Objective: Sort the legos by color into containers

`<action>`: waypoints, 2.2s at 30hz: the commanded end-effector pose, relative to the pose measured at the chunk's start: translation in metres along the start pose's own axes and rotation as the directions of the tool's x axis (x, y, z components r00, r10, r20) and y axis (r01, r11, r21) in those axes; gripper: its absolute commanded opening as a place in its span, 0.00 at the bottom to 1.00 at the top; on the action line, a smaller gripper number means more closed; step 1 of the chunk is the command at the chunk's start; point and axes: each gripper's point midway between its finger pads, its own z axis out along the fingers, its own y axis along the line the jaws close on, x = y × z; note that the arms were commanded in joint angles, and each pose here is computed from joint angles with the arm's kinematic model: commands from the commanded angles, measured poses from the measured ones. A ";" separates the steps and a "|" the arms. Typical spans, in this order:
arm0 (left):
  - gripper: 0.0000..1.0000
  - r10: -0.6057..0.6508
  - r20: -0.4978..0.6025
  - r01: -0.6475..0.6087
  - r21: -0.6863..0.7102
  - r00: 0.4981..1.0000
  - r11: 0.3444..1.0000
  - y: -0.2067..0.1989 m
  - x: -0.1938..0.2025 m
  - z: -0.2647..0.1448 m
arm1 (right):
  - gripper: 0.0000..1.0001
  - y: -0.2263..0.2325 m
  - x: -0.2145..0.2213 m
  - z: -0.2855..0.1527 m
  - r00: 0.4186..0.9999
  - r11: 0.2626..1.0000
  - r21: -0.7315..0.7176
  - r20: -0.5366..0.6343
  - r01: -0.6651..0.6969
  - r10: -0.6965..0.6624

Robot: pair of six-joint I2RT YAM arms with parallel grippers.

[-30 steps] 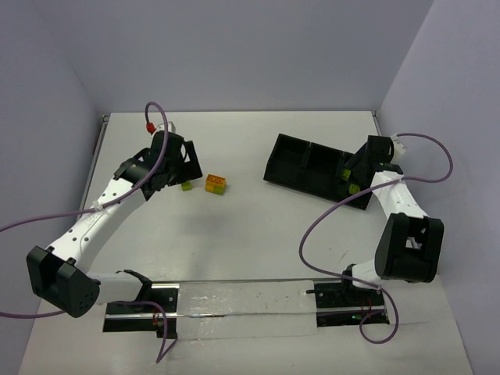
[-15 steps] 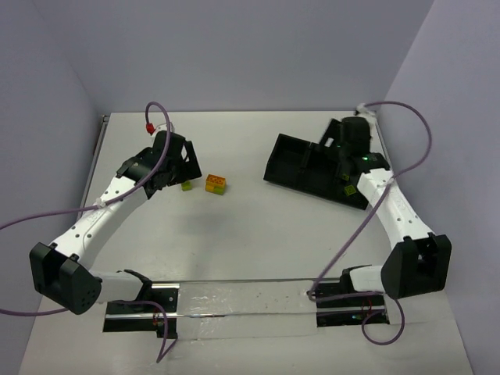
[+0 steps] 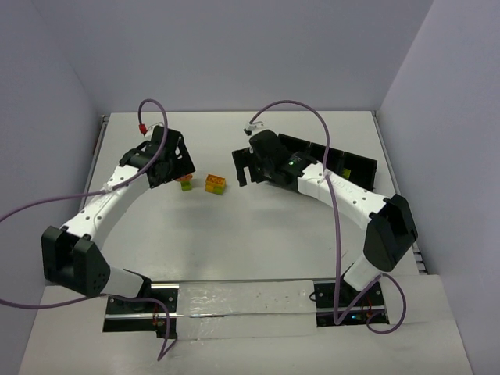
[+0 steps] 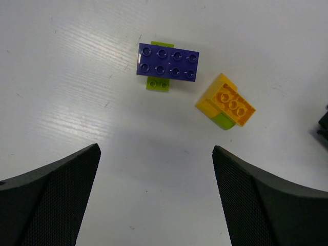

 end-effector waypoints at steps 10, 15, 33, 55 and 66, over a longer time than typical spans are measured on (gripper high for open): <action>0.97 -0.009 -0.022 0.009 0.007 1.000 1.000 -0.025 -0.018 0.028 | 0.93 0.001 -0.001 -0.004 0.999 0.999 -0.034 -0.027 0.038 -0.039; 0.97 -0.044 -0.016 0.045 0.010 0.999 0.999 -0.017 -0.020 0.016 | 0.94 0.039 -0.011 0.006 0.975 0.956 -0.194 0.056 0.220 -0.213; 0.97 -0.165 0.091 0.164 0.015 0.982 0.986 0.029 -0.048 -0.035 | 0.88 0.053 0.001 0.126 0.803 0.789 -0.283 -0.090 0.546 -0.589; 0.97 -0.168 0.109 0.169 0.002 0.980 0.986 0.036 -0.049 -0.038 | 0.58 0.059 0.026 0.163 0.816 0.808 -0.320 -0.150 0.495 -0.559; 0.97 -0.169 0.114 0.170 0.004 0.979 0.985 0.037 -0.052 -0.037 | 0.00 0.073 -0.017 0.117 0.866 0.827 -0.313 -0.028 0.466 -0.499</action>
